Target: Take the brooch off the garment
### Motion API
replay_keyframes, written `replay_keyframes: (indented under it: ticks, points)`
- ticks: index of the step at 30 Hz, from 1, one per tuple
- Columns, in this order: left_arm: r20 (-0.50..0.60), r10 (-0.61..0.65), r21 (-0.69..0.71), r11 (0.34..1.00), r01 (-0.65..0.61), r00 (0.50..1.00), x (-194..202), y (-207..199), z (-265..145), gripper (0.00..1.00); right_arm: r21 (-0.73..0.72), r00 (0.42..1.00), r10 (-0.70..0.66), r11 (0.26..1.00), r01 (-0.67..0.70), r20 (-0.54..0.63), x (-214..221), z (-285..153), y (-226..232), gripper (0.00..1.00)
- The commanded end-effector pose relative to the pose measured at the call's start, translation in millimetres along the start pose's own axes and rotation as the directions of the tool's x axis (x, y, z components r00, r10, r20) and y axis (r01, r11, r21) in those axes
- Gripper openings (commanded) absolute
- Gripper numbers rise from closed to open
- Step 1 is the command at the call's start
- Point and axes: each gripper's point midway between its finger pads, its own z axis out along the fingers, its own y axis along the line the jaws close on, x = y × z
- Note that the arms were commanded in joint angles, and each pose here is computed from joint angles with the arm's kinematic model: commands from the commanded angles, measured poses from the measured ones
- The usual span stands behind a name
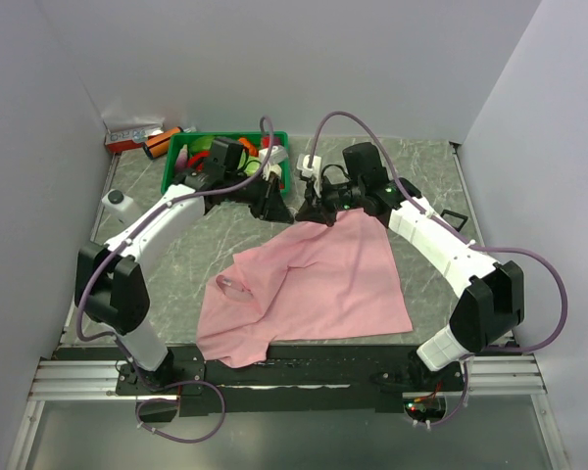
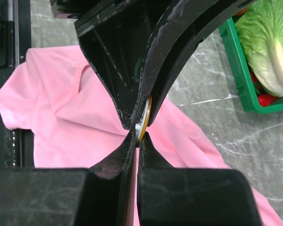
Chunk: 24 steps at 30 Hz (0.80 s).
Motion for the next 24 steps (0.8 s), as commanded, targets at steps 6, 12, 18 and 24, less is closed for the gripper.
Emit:
replay_keyframes:
  ticks: [6, 12, 18, 24]
  points:
    - [0.043, 0.172, -0.349, 0.926, -0.146, 0.984, -34.2, 46.6, -7.4, 0.13, -0.286, 0.947, -0.158, 0.928, 0.239, 0.28, -85.3, -1.2, 86.8, 0.0]
    - [0.053, 0.186, -0.343, 0.926, -0.157, 0.981, -36.1, 39.4, -11.6, 0.16, -0.28, 0.949, -0.157, 0.931, 0.235, 0.275, -84.3, 0.9, 84.8, 0.0]
    - [0.039, 0.274, -0.286, 0.925, -0.252, 0.961, -36.3, 19.1, -26.2, 0.63, -0.229, 0.969, -0.043, 0.968, 0.1, 0.244, -70.3, -3.7, 58.5, 0.0]
    - [0.092, 0.343, -0.201, 0.926, -0.32, 0.935, -34.4, -11.5, -65.2, 0.99, -0.119, 0.974, 0.092, 0.991, -0.068, 0.206, -44.8, -34.6, 23.0, 0.0]
